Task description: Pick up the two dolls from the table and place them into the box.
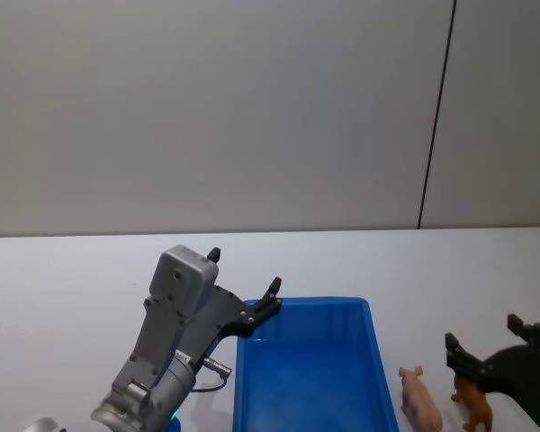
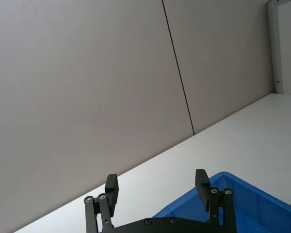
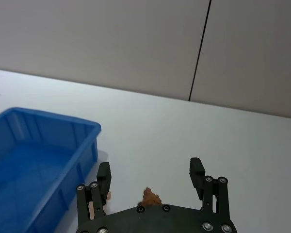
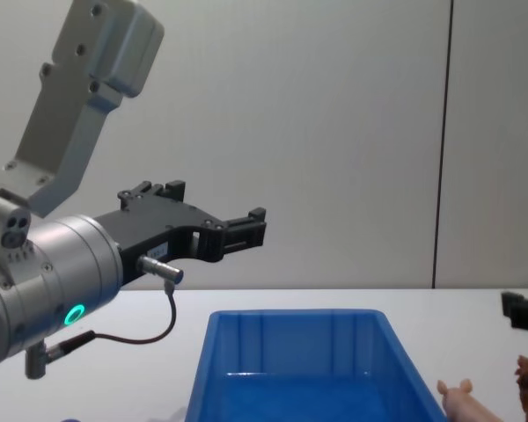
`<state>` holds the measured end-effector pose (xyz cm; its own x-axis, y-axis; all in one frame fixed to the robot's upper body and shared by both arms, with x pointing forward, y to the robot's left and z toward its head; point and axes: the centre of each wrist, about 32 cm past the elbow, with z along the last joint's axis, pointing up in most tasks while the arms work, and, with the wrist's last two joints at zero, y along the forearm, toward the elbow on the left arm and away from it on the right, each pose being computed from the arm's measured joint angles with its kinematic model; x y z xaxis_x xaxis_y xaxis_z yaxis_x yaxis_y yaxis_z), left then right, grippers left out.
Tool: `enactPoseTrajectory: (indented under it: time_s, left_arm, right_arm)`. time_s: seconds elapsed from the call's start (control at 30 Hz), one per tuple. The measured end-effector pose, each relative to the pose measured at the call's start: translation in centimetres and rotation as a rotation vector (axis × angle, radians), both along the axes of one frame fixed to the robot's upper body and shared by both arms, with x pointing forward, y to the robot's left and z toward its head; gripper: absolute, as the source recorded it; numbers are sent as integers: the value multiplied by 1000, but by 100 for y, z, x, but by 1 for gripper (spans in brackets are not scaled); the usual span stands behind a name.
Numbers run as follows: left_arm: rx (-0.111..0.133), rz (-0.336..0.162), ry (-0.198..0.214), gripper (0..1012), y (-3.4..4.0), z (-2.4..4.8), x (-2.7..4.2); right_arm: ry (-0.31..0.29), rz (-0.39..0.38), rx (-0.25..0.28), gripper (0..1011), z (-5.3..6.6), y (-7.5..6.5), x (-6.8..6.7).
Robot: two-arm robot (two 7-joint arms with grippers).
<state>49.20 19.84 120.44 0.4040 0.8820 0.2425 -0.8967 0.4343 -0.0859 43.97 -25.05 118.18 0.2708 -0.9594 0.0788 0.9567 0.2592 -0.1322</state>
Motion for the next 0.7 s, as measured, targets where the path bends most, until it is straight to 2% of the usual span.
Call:
enactPoseTrajectory:
  time_s: [0.37, 0.7]
  left_arm:
    - [0, 0, 0, 1001, 0, 0, 0]
    - [0, 0, 0, 1002, 0, 0, 0]
  right_arm:
    - [101, -31, -65, 1001, -30, -86, -58]
    - [160, -36, -93, 1001, -110, -150, -106]
